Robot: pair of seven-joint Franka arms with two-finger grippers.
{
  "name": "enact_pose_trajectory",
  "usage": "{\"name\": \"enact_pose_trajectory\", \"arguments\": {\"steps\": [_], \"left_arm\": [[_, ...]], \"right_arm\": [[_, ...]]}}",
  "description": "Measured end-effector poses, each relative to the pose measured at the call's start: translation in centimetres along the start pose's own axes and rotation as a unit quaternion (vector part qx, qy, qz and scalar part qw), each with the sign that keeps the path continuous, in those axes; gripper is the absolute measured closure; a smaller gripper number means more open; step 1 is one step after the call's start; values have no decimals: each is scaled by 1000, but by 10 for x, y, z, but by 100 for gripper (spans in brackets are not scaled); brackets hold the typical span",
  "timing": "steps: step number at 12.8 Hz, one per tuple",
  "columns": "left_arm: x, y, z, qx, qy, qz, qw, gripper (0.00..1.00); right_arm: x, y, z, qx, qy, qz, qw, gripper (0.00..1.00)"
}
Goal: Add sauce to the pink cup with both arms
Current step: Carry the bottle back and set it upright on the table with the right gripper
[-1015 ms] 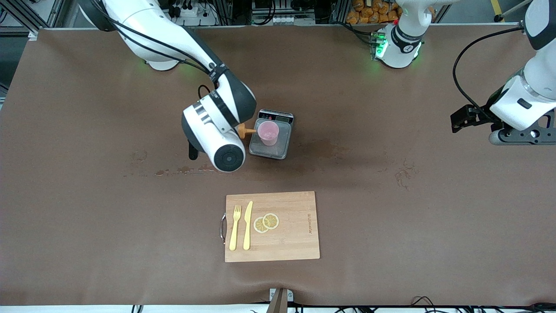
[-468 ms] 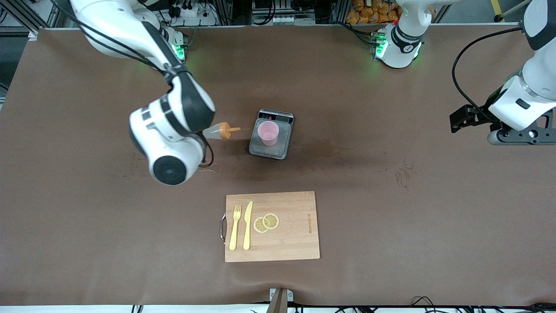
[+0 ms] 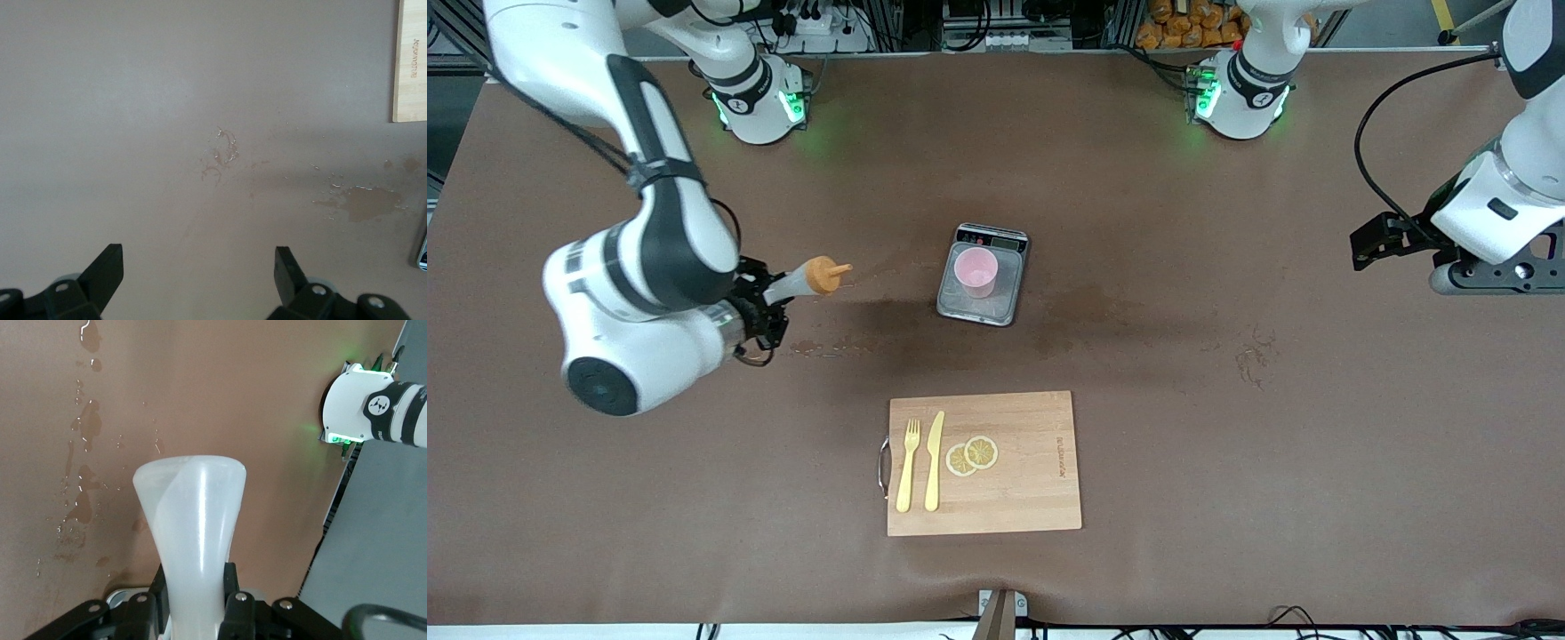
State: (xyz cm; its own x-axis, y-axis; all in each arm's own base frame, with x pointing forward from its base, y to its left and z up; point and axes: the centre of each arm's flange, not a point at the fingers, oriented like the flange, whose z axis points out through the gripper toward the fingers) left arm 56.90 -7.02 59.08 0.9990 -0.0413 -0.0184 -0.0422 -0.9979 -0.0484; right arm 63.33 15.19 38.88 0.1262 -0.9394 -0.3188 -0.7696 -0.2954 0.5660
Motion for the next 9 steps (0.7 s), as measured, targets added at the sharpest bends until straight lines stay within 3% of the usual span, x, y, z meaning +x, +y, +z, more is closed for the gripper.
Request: {"name": "enact_pose_trajectory", "arguments": {"steps": [2,5,9], "left_arm": [[0,-1,-1,0,1,-1,1000,0],[-1,-3,-3,0,3,-3,1000,0],[-1,-6,-5,0,4,-6,1000,0]], "right_arm": [[47,10,-14,4,-45,-27,999,66],[107,22,-20,17,-91,-73,993,66],[178,21,1,27,-154,-138,978,66]]}}
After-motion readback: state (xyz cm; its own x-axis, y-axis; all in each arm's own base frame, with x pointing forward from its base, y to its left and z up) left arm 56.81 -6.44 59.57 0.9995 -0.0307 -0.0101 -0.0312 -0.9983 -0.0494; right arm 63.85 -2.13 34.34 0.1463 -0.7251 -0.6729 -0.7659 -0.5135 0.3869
